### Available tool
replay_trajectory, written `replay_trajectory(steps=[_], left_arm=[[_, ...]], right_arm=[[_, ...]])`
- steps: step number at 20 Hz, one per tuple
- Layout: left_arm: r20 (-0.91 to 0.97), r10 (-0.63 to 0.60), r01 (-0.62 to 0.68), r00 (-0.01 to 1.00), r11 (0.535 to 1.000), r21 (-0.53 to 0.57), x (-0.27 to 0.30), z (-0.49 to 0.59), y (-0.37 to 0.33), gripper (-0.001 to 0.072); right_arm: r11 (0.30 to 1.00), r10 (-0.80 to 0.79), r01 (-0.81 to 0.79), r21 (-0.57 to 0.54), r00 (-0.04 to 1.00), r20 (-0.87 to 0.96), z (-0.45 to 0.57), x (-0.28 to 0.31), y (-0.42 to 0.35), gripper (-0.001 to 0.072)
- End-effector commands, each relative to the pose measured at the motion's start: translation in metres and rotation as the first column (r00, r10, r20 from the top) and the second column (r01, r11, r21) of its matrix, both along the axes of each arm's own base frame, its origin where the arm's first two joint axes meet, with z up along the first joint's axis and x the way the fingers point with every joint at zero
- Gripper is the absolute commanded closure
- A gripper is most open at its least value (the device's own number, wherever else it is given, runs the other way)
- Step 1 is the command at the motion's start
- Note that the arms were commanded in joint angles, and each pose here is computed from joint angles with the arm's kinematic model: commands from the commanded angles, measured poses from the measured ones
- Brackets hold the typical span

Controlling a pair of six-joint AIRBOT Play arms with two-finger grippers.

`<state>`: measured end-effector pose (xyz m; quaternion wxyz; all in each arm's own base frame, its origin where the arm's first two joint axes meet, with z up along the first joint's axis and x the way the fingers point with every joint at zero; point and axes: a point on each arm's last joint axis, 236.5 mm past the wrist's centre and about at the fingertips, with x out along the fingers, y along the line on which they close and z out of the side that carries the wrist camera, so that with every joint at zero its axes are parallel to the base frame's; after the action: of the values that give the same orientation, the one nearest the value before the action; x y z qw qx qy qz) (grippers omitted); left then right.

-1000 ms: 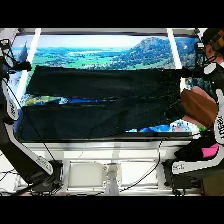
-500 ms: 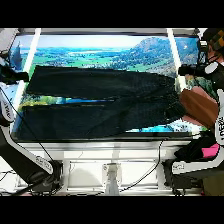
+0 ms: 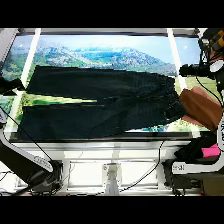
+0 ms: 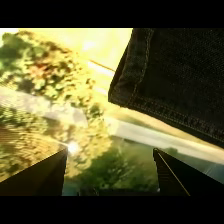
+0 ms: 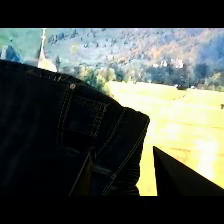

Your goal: Fold the clothes and pants, and hang the long-sleeved shirts on hangers.

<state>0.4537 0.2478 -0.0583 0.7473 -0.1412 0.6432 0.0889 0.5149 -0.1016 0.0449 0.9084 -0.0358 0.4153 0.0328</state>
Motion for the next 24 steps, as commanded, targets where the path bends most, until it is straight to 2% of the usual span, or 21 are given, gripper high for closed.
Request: replay_trajectory(steps=[1,5,6,7,11,12,13,14,15,16,17,21,24], left_arm=[[0.035,0.012,-0.012,0.999,1.000,0.000,0.011,-0.012,0.005,0.0171],[0.057,0.020,-0.017,0.998,0.998,-0.055,0.021,-0.030,-0.004,0.0174],[0.079,0.027,-0.021,0.996,0.997,-0.071,0.027,-0.031,-0.007,0.0223],[0.104,0.034,-0.026,0.994,0.997,-0.077,0.033,-0.031,-0.007,0.0239],[0.138,0.049,-0.037,0.989,0.995,-0.094,0.044,-0.037,-0.010,0.0239],[0.136,0.054,-0.040,0.989,0.994,-0.102,0.045,-0.040,-0.011,0.0261],[0.133,0.055,-0.041,0.990,0.993,-0.108,0.045,-0.043,-0.012,0.0425],[0.134,0.056,-0.041,0.989,0.993,-0.107,0.045,-0.045,-0.011,0.0517],[0.134,0.057,-0.042,0.989,0.993,-0.107,0.046,-0.047,-0.011,0.0551],[0.130,0.056,-0.042,0.990,0.993,-0.108,0.045,-0.047,-0.012,0.0645],[0.118,0.050,-0.036,0.992,0.993,-0.116,0.042,-0.047,-0.014,0.0671],[0.022,0.003,0.000,1.000,0.988,-0.152,0.011,-0.024,-0.026,0.0672],[-0.038,-0.001,-0.001,0.999,0.998,-0.058,-0.017,0.006,-0.005,0.0672]], right_arm=[[1.000,0.003,-0.002,0.030,0.999,-0.045,-0.005,-0.009,0.006,0.0275],[0.997,-0.033,0.038,0.072,0.997,-0.066,-0.005,-0.014,0.009,0.0275],[0.997,-0.031,0.037,0.075,0.997,-0.069,-0.003,-0.015,0.010,0.0275],[0.997,-0.029,0.034,0.076,0.997,-0.072,-0.001,-0.018,0.011,0.0275],[0.997,-0.019,0.024,0.075,0.997,-0.069,0.012,-0.025,0.015,0.0275],[0.997,-0.019,0.023,0.074,0.998,-0.061,0.016,-0.025,0.015,0.0275],[0.997,-0.019,0.023,0.071,0.998,-0.053,0.020,-0.026,0.015,0.0275],[0.997,-0.020,0.023,0.070,0.999,-0.047,0.024,-0.027,0.015,0.0275],[0.997,-0.019,0.022,0.069,0.999,-0.042,0.027,-0.027,0.016,0.0275],[0.997,-0.017,0.020,0.069,0.999,-0.042,0.030,-0.029,0.017,0.0275],[0.997,-0.014,0.017,0.071,0.999,-0.046,0.032,-0.032,0.018,0.0275],[0.997,-0.001,0.006,0.078,0.997,-0.074,0.032,-0.040,0.022,0.0275],[0.996,0.012,-0.003,0.086,0.994,-0.109,0.027,-0.047,0.025,0.0275]])
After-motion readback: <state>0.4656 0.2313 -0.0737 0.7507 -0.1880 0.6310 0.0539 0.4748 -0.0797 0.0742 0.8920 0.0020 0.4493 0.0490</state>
